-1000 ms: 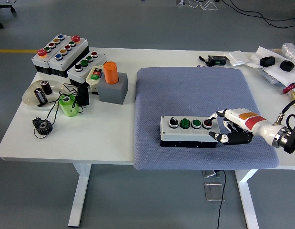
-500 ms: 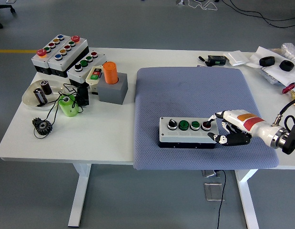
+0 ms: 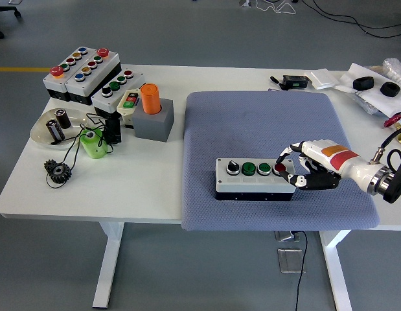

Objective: Pick up the button,place it on the desk,press the button,press the button

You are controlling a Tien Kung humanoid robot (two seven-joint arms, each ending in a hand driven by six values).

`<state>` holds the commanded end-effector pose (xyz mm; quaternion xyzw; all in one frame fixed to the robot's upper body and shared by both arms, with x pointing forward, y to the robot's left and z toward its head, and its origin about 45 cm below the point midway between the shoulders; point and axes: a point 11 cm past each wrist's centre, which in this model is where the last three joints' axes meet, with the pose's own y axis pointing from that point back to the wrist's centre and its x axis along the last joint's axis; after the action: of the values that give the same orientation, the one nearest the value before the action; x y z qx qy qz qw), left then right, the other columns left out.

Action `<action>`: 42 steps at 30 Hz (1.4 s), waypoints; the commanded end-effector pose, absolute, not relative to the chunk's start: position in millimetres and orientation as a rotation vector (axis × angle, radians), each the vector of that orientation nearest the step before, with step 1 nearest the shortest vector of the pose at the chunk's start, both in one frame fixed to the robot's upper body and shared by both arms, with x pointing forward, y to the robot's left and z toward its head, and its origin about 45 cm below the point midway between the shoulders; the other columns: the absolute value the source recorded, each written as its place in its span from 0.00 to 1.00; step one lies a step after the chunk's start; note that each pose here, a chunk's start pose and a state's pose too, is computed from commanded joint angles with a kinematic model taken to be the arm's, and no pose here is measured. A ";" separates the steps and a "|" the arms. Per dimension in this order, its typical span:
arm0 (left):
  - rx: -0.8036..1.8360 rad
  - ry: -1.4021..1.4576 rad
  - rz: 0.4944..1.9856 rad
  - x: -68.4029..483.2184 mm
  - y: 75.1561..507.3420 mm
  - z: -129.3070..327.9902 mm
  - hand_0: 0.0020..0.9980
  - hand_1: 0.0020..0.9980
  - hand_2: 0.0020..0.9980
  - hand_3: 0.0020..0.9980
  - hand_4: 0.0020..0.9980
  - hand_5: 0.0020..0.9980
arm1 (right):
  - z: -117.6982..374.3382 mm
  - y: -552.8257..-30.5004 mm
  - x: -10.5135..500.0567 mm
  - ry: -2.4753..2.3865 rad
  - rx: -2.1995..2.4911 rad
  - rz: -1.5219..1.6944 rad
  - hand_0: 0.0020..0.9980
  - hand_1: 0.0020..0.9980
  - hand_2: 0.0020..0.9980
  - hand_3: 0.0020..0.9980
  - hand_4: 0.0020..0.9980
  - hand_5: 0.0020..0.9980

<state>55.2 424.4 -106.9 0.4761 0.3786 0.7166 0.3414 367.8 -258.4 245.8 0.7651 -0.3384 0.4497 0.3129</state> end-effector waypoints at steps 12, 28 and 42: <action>1.233 0.985 1.867 56.9 424.1 -106.7 0.67 0.72 0.72 0.52 0.33 1.00 | 235.4 -248.0 369.7 -0.860 2.026 1.166 0.14 0.00 0.08 0.67 0.63 0.60; 1.239 0.985 1.862 56.2 423.6 -107.0 0.67 0.72 0.72 0.52 0.33 1.00 | 227.3 -237.6 368.7 -0.843 2.041 1.149 0.14 0.00 0.08 0.66 0.62 0.60; 1.251 0.984 1.855 53.6 423.1 -107.5 0.67 0.72 0.72 0.52 0.33 1.00 | 208.3 -240.2 365.8 -0.801 2.022 1.105 0.14 0.00 0.08 0.66 0.62 0.60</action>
<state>53.6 423.1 -107.5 0.4810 0.3785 0.7133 0.3415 365.8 -240.2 208.3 0.7784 -0.3083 0.4253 0.3438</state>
